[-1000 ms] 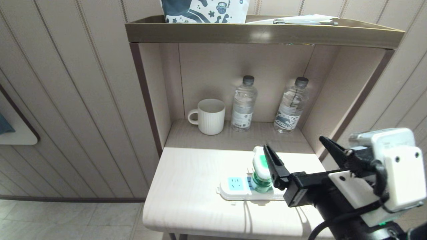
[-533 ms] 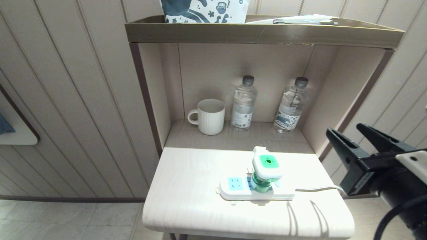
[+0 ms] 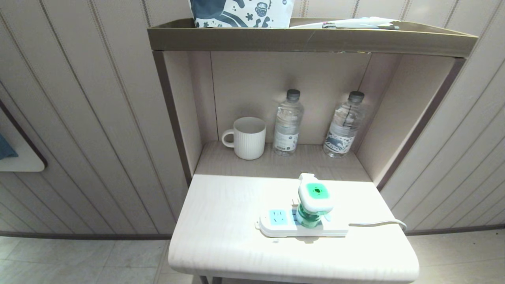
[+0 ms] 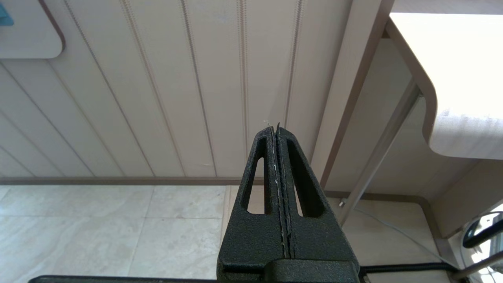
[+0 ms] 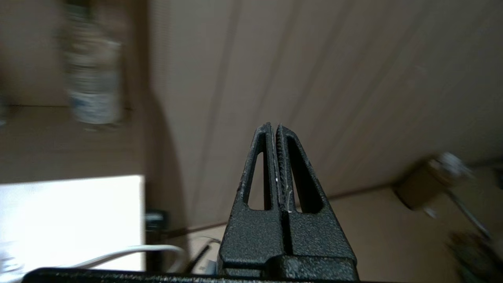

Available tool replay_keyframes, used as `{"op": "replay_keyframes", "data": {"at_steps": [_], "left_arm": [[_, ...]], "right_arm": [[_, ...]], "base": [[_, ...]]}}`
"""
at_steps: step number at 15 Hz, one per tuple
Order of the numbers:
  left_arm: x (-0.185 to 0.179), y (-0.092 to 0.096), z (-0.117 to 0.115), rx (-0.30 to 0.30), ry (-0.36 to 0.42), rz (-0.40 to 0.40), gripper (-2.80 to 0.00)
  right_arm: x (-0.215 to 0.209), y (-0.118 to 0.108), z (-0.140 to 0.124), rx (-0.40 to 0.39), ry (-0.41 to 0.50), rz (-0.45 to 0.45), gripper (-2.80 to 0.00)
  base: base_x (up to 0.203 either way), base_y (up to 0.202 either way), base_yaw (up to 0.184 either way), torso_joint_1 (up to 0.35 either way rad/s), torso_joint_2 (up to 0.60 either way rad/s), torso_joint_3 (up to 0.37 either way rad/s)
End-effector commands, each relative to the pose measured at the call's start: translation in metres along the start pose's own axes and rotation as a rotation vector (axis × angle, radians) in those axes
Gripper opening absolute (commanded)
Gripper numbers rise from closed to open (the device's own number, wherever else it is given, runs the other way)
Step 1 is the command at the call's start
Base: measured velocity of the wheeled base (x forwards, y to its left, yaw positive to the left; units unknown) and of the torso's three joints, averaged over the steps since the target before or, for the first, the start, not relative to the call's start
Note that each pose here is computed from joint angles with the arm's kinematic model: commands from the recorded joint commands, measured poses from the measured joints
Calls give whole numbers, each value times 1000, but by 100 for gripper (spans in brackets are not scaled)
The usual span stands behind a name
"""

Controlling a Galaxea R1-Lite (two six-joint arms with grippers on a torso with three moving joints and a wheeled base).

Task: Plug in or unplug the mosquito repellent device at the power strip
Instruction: Pick up the mosquito repellent liquid

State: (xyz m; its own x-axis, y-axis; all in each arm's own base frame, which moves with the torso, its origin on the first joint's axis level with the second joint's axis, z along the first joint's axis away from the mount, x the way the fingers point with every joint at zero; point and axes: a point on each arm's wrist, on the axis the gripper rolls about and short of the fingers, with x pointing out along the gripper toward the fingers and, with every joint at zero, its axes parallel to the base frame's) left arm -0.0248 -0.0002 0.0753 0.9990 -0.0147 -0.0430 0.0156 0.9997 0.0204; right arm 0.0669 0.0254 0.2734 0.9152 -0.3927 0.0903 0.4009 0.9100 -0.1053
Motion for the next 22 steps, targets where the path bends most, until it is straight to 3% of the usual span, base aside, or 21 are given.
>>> {"op": "replay_keyframes", "data": {"at_steps": [1,3,5,7,11,14,17,18,19,22], "left_arm": [[0,0,0,1,0,-1,-280],[0,0,0,1,0,-1,-280],[0,0,0,1,0,-1,-280],[0,0,0,1,0,-1,-280],[0,0,0,1,0,-1,-280],[0,0,0,1,0,-1,-280],[0,0,0,1,0,-1,-280],[0,0,0,1,0,-1,-280],[0,0,0,1,0,-1,-280],[0,0,0,1,0,-1,-280]], "right_arm": [[-21,-45,-5,24,-12,-221,-280],[-46,-67,-21,17,-16,-259,-280],[-62,-75,-47,-34,27,-288,-280],[-70,-74,-74,-70,61,-325,-280],[-67,-64,-119,-56,112,-334,-280],[-66,-60,-130,-9,98,-416,-280],[-72,-59,-134,-21,83,-564,-280],[-73,-59,-139,-26,82,-566,-280],[-74,-57,-150,-32,83,-517,-280],[-84,-53,-163,32,-61,-162,-280]], "base": [[0,0,0,0,0,0],[0,0,0,0,0,0],[0,0,0,0,0,0],[0,0,0,0,0,0],[0,0,0,0,0,0],[0,0,0,0,0,0],[0,0,0,0,0,0],[0,0,0,0,0,0],[0,0,0,0,0,0],[0,0,0,0,0,0]]}}
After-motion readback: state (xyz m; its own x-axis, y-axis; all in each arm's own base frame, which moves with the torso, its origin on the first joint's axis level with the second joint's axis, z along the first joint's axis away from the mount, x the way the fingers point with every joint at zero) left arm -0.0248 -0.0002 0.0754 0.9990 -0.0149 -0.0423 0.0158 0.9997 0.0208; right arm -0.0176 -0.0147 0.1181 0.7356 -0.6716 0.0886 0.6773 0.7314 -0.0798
